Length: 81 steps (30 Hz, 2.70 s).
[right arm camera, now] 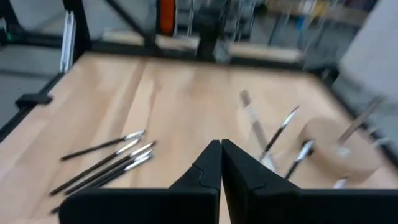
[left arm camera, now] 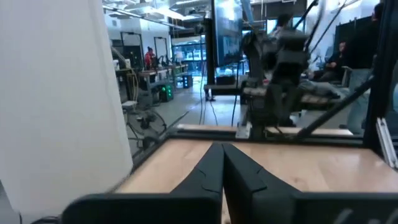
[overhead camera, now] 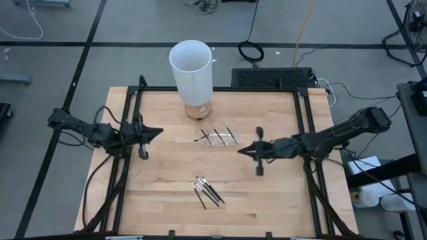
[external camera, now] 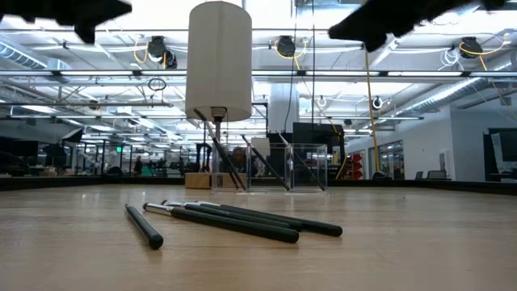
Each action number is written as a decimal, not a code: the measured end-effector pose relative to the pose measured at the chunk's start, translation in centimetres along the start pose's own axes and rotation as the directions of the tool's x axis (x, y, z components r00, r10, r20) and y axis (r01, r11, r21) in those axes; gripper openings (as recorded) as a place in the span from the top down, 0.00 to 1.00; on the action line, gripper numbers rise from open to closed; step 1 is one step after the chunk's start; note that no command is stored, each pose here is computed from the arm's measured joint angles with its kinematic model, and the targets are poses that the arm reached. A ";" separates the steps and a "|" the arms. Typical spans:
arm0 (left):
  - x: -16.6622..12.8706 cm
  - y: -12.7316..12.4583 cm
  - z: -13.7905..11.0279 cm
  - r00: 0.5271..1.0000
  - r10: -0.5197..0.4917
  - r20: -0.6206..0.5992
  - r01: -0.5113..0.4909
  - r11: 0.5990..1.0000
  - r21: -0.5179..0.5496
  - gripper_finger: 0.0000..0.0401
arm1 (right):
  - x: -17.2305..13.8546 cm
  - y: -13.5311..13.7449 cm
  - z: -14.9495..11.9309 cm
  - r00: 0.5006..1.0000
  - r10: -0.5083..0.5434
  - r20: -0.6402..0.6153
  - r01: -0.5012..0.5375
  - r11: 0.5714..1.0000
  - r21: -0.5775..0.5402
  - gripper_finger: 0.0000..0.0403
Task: Pick & Place Makeup Supplies
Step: Put the makeup brush into the transparent organizer
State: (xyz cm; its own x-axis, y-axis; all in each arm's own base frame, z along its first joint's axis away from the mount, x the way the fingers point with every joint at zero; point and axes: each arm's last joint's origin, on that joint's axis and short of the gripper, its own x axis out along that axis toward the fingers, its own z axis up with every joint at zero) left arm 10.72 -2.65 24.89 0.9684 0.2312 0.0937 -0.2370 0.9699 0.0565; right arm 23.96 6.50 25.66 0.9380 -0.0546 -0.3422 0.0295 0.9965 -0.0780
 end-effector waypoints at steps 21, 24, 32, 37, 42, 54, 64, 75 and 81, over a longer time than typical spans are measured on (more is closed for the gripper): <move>-0.8 0.2 -3.0 1.000 0.000 0.030 0.004 0.993 -0.118 0.98 | 13.9 10.7 5.0 0.806 0.243 -0.540 -0.022 0.924 0.382 0.79; -0.8 0.2 -2.8 0.999 0.002 0.043 0.003 0.991 -0.131 0.98 | 15.6 11.8 3.6 0.802 0.281 -0.528 -0.025 0.898 0.440 0.67; -0.8 0.2 -2.7 0.999 0.005 0.051 -0.001 0.996 -0.088 0.98 | 18.1 13.0 1.0 0.803 0.273 -0.530 0.042 0.861 0.506 0.56; -0.8 0.2 -2.7 0.999 0.009 0.054 -0.005 0.996 -0.086 0.98 | 18.0 11.4 0.1 0.777 0.136 -0.615 0.192 0.879 0.437 0.59; -0.8 0.2 -2.6 0.998 0.009 0.056 -0.004 0.995 -0.097 0.98 | 19.0 10.2 -0.1 0.785 0.112 -0.610 0.225 0.865 0.448 0.61; -0.8 0.2 -2.7 0.999 0.004 0.049 0.002 0.992 -0.124 0.97 | 20.9 9.6 -2.5 0.763 0.080 -0.641 0.264 0.866 0.424 0.63; -0.8 0.2 -2.7 0.999 0.004 0.048 0.003 0.991 -0.133 0.97 | 20.9 10.0 -3.2 0.759 0.012 -0.650 0.302 0.879 0.369 0.63; -0.8 0.2 -2.7 0.999 0.004 0.050 0.003 0.990 -0.141 0.98 | 20.8 10.7 -4.1 0.744 -0.043 -0.667 0.344 0.880 0.327 0.63; -0.8 0.2 -2.7 0.999 0.004 0.050 0.003 0.990 -0.140 0.97 | 20.4 10.7 -4.4 0.713 -0.057 -0.699 0.357 0.887 0.292 0.64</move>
State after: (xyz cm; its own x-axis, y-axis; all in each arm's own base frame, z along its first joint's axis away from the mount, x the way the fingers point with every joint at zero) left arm 10.12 -2.44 22.13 0.9624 0.2308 0.1432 -0.2206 0.9718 -0.0833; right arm 41.92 15.80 13.67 0.4257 -0.1399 -0.8940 0.4621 0.8830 0.0819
